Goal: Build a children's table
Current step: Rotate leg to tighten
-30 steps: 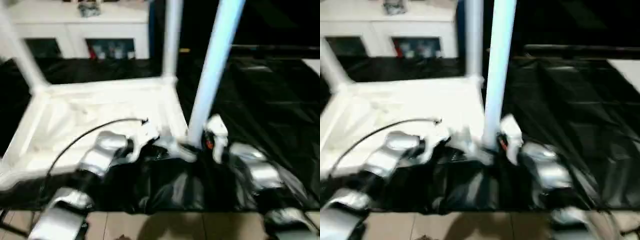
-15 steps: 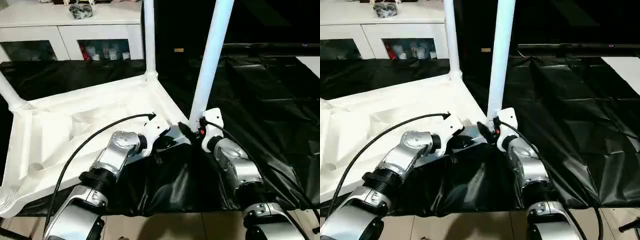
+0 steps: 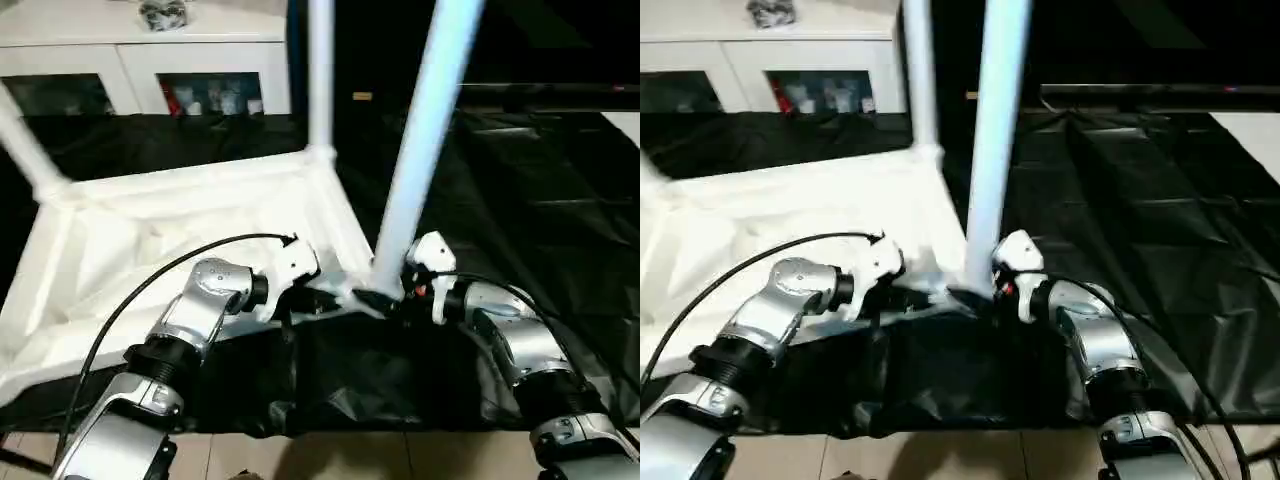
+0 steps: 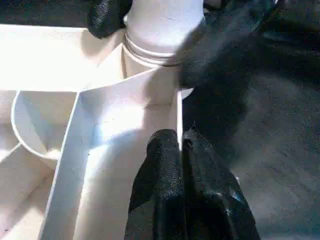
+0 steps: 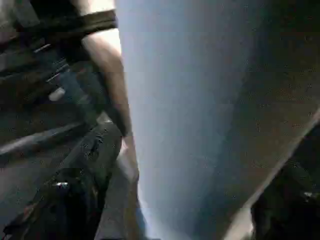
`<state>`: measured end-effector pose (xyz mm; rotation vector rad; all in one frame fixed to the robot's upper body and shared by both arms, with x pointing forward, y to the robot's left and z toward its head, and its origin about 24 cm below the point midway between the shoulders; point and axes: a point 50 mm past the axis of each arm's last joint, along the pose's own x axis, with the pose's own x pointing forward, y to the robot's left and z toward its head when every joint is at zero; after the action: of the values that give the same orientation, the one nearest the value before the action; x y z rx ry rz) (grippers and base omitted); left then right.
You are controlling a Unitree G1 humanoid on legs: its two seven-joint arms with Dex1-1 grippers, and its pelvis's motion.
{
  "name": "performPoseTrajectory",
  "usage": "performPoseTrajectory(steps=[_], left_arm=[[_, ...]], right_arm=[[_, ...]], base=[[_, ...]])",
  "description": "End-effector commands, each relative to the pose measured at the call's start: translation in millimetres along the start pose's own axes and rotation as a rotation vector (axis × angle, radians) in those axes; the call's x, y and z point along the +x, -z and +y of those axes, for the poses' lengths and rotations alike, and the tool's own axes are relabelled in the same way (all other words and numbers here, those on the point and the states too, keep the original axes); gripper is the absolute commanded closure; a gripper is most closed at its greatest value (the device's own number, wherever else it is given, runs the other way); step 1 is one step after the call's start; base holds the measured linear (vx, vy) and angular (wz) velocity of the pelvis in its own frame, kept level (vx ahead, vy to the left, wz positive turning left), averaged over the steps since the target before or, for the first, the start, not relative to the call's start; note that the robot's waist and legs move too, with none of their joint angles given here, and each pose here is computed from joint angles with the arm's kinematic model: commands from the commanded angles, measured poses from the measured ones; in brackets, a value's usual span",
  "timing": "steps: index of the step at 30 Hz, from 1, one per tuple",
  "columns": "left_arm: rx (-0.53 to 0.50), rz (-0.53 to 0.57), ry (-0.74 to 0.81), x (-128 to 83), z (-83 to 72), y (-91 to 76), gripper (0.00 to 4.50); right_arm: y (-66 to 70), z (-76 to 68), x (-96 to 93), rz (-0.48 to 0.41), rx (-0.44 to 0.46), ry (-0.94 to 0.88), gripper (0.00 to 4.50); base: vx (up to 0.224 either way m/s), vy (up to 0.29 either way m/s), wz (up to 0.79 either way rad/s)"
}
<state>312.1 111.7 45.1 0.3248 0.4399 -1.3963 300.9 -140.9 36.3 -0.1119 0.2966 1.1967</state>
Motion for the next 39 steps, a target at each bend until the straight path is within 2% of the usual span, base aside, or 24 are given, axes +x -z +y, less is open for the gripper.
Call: performPoseTrajectory(steps=[1, 11, 15, 16, 18, 20, 22, 23, 26, 31, 33, 34, 35, 37, 39], left_arm=[[0.044, -0.026, 0.048, 3, -2.5, -9.7, 4.5], [0.04, -0.021, 0.065, -1, -2.7, -7.6, 4.5], [0.038, -0.032, 0.04, 1, -2.0, -7.7, 4.5], [0.032, -0.044, -0.02, 4, 1.6, -9.9, 4.5], [0.028, -0.049, -0.046, 5, 3.3, -10.8, 4.5], [0.008, -0.062, -0.156, 10, 10.4, -14.8, 4.5], [0.005, -0.065, -0.175, 11, 11.6, -15.8, 4.5], [-0.031, -0.082, -0.274, 20, 15.6, -20.9, 4.5], [-0.068, -0.103, -0.343, 30, 16.7, -26.4, 4.5], [-0.059, -0.116, -0.38, 48, 11.3, -35.8, 4.5], [-0.041, -0.124, -0.347, 55, 6.1, -39.7, 4.5], [-0.035, -0.126, -0.331, 56, 4.3, -40.4, 4.5], [-0.023, -0.125, -0.308, 56, 2.8, -40.3, 4.5], [-0.018, -0.124, -0.299, 55, 2.2, -40.0, 4.5], [0.007, -0.118, -0.272, 48, 2.4, -36.4, 4.5]], right_arm=[[4.1, 20.1, 14.0, 0.023, 0.023, -0.191, 1.04], [10.4, 30.6, 13.6, 0.077, 0.015, -0.286, 1.85], [11.0, 33.1, 14.4, 0.068, 0.025, -0.286, 1.95], [10.7, 33.8, 16.4, 0.047, 0.03, -0.263, 1.95], [10.4, 34.0, 17.9, 0.037, 0.031, -0.249, 1.96], [11.9, 30.2, 26.9, 0.024, 0.06, -0.128, 1.96], [12.3, 29.2, 28.8, 0.027, 0.062, -0.102, 1.97], [16.6, 18.8, 40.9, 0.031, 0.11, 0.116, 2.0], [19.4, 10.3, 52.9, 0.029, 0.194, 0.317, 2.06], [15.5, 8.7, 73.6, -0.009, 0.328, 0.503, 2.06], [6.9, 13.8, 83.7, -0.042, 0.28, 0.49, 2.06], [2.5, 15.7, 86.4, -0.068, 0.258, 0.467, 1.72], [-1.3, 16.4, 86.8, -0.096, 0.249, 0.439, 1.37], [-3.0, 16.1, 86.7, -0.11, 0.249, 0.429, 1.35], [-5.4, 13.2, 78.8, -0.127, 0.246, 0.378, 1.09]], base=[[0.0, 0.0, 0.0], [0.0, 0.0, 0.0], [0.0, 0.0, 0.0], [0.0, 0.0, 0.0], [0.0, 0.0, 0.0], [0.0, 0.0, 0.0], [0.0, 0.0, 0.0], [0.0, 0.0, 0.0], [0.0, 0.0, 0.0], [0.0, 0.0, 0.0], [0.0, 0.0, 0.0], [0.0, 0.0, 0.0], [0.0, 0.0, 0.0], [0.0, 0.0, 0.0], [0.0, 0.0, 0.0]])
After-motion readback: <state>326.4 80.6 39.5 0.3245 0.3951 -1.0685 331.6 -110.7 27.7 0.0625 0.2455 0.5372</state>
